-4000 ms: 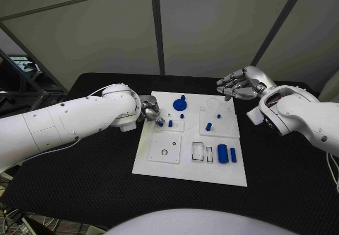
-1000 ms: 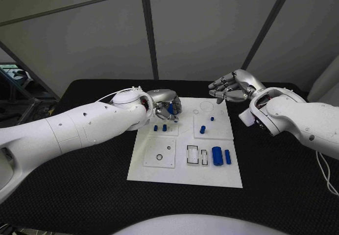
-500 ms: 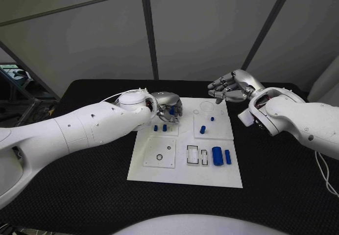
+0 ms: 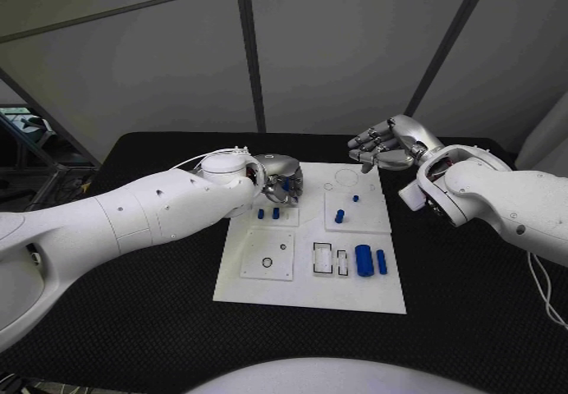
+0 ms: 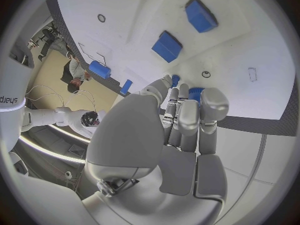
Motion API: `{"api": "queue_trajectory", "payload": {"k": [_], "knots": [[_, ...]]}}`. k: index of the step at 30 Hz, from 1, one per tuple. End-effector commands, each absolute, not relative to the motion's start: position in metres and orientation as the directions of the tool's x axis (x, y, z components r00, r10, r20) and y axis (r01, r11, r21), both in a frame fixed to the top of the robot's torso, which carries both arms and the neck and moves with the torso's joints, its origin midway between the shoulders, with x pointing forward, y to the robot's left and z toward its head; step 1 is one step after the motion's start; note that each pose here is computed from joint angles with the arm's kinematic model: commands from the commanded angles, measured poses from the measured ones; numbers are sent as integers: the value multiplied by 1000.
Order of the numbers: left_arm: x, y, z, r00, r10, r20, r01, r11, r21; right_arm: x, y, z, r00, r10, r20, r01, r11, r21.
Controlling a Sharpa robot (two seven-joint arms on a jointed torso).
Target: Assemble the parts on the task board
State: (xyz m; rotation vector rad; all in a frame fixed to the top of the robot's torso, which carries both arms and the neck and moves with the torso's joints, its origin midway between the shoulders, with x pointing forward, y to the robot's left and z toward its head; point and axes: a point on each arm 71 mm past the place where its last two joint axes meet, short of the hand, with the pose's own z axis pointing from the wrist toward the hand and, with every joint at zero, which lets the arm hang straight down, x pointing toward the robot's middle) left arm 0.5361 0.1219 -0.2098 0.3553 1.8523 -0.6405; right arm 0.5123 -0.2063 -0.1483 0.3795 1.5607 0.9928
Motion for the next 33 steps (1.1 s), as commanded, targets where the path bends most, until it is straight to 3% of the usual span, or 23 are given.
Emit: {"api": "queue_trajectory", "payload": {"k": [1,33], "knots": [[538,123,-210,-360,-51,-931,514,823,-243,512,-205,-147,-263,715,-648,-290,582,760],[538,120,-213,-398,-41,-917,519,814,-261,512,-202,-147,-270,714,-646,-292,579,761]]}}
